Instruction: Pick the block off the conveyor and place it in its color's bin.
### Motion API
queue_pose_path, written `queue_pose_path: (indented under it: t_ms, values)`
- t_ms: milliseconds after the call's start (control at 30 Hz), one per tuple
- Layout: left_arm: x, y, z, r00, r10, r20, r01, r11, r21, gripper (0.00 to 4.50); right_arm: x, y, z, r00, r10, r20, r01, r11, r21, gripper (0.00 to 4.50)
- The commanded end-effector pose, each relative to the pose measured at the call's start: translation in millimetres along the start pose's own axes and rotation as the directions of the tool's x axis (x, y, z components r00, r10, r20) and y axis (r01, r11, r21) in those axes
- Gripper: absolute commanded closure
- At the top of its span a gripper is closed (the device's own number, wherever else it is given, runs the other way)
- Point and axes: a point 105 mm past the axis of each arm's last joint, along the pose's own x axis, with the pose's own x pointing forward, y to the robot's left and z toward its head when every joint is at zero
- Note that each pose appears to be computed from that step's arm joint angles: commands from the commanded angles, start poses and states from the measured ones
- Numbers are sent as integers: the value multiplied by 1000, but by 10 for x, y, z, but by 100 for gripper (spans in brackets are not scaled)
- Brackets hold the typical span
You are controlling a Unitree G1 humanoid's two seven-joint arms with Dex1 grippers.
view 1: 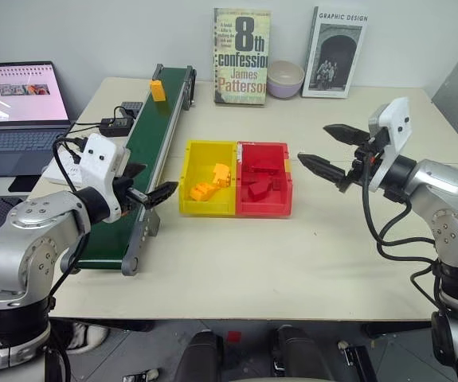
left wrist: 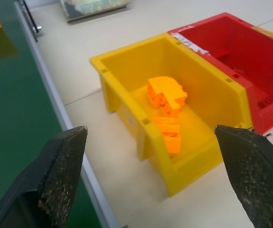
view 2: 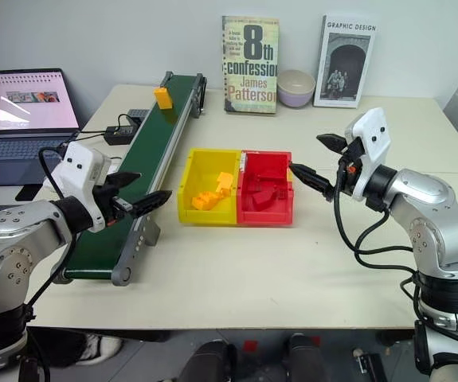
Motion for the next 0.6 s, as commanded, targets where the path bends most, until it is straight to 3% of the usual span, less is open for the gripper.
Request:
queue_pose_path:
  t_ms: [33,233,600]
  values:
    - [-145,172,139,983,156,96,-157,988,7,5,32,139,175,992,112,56,-111,993,-31,0]
    - [-241,531,93,876,462,143,-455,887,-81,5,158,429,345,942,313,118,-312,950,-29,0]
    - [-142,475,7,819,550,165,-522,833,-184,5,296,662,454,894,423,148,-416,906,-72,0]
